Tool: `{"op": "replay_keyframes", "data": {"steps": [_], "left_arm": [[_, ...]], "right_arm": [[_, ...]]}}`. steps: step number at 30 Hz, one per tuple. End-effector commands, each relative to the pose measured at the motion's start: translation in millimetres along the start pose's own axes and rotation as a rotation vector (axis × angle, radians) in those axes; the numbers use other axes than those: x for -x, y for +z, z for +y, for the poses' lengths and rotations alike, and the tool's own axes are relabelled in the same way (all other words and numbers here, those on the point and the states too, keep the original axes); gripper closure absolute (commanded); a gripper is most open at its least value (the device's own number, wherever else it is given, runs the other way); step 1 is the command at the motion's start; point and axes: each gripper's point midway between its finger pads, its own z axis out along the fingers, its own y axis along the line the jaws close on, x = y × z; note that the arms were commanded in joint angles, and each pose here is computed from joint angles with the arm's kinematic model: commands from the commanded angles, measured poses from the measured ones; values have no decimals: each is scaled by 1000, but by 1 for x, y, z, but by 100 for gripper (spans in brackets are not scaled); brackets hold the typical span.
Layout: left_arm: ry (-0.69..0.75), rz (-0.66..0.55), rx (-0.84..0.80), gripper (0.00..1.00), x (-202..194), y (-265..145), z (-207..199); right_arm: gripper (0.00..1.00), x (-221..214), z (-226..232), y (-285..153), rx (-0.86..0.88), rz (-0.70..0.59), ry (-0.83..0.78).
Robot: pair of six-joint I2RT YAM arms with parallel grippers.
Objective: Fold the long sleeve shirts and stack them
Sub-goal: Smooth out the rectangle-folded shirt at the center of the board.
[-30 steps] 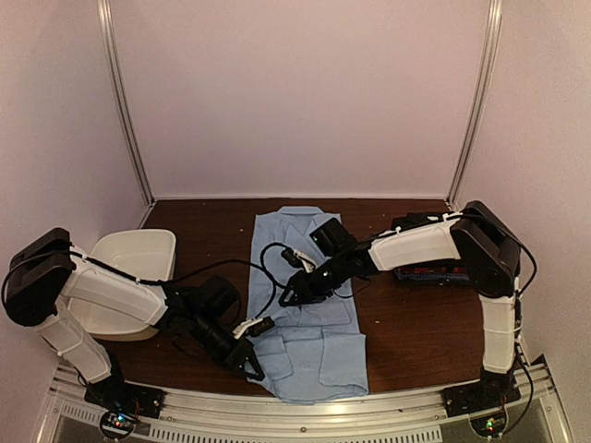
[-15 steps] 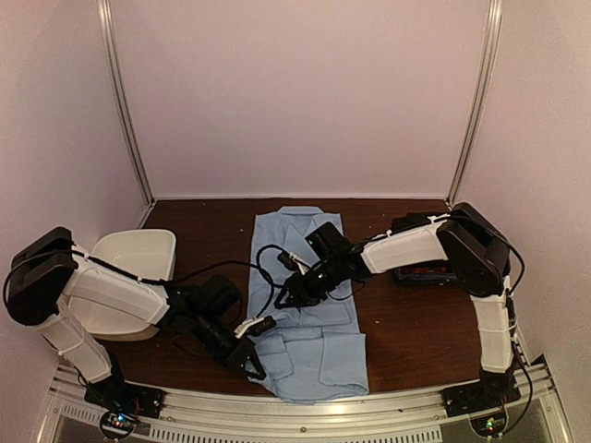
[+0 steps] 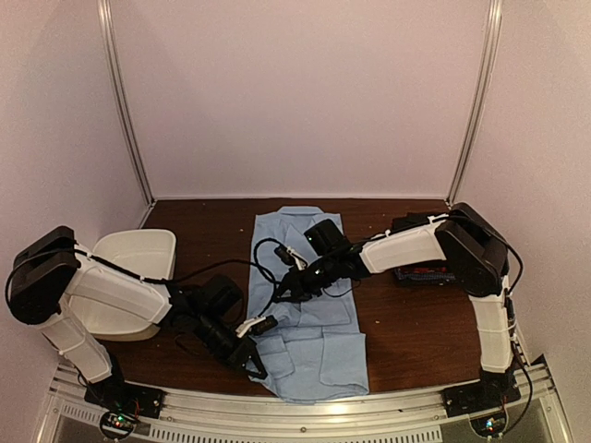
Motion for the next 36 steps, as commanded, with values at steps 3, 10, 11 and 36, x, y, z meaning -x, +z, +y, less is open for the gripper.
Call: {"op": "replay_keyframes", "data": {"steps": [3, 10, 11, 36], "left_arm": [[49, -18, -23, 100, 12, 0, -9], [48, -17, -18, 100, 13, 0, -9], [47, -15, -18, 100, 13, 0, -9], [46, -13, -10, 100, 14, 1, -8]], "right_arm": [[91, 16, 8, -14, -28, -93, -71], [97, 38, 7, -45, -118, -295, -124], [97, 41, 7, -49, -123, -323, -122], [71, 42, -13, -91, -278, -536, -77]]}}
